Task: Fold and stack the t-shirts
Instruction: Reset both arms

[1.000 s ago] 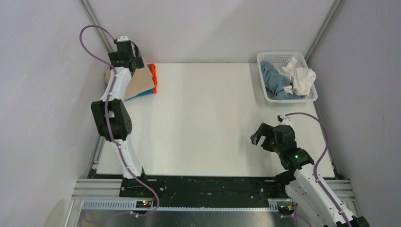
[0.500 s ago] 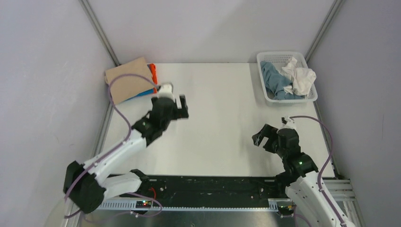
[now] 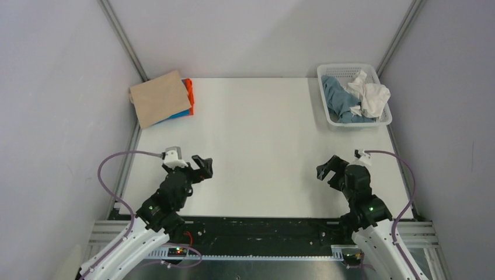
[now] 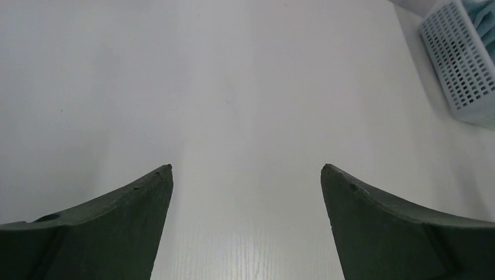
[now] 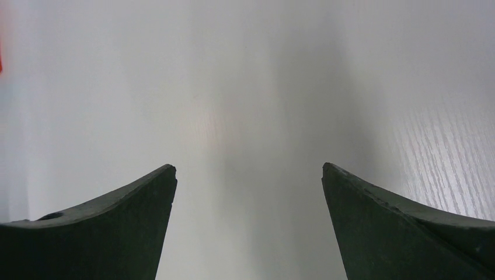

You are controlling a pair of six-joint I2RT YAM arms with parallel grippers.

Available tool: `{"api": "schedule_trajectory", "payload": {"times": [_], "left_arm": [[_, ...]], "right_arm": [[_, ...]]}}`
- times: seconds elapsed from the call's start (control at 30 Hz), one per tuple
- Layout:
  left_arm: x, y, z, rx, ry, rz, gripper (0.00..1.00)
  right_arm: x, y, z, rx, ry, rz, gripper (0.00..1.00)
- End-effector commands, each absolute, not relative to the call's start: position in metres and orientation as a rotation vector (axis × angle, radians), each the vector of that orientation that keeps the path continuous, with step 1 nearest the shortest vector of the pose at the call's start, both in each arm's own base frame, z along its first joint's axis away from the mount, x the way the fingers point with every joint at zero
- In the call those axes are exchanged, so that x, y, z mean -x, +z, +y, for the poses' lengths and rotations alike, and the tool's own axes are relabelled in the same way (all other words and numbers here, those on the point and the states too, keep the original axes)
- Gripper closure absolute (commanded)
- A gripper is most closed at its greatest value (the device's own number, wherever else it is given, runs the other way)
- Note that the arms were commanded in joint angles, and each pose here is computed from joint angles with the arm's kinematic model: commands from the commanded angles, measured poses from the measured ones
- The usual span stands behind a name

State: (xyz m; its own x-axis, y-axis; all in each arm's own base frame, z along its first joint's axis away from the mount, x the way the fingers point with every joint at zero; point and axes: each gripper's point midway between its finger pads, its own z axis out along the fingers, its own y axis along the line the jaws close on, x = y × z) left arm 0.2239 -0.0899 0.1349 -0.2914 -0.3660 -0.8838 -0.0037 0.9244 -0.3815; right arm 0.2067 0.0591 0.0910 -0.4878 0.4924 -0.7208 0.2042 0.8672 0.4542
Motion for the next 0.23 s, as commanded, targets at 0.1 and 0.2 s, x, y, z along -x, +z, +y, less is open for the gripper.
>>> {"api": "schedule_trajectory", "payload": {"times": [0.1,0.2], "left_arm": [[-0.2264,0.1417,-0.0797,0.348,-0.321,1.823,0.00],[-0.2278,0.1426,-0.0812,0.341,-0.307,1.843,0.00]], "right_arm": [[-0.2176,0.1110,0.0541,-0.522,0.400,1.954,0.01],[-0.2177,0.1154,0.0563,-0.509,0.419,1.939,0.01]]}}
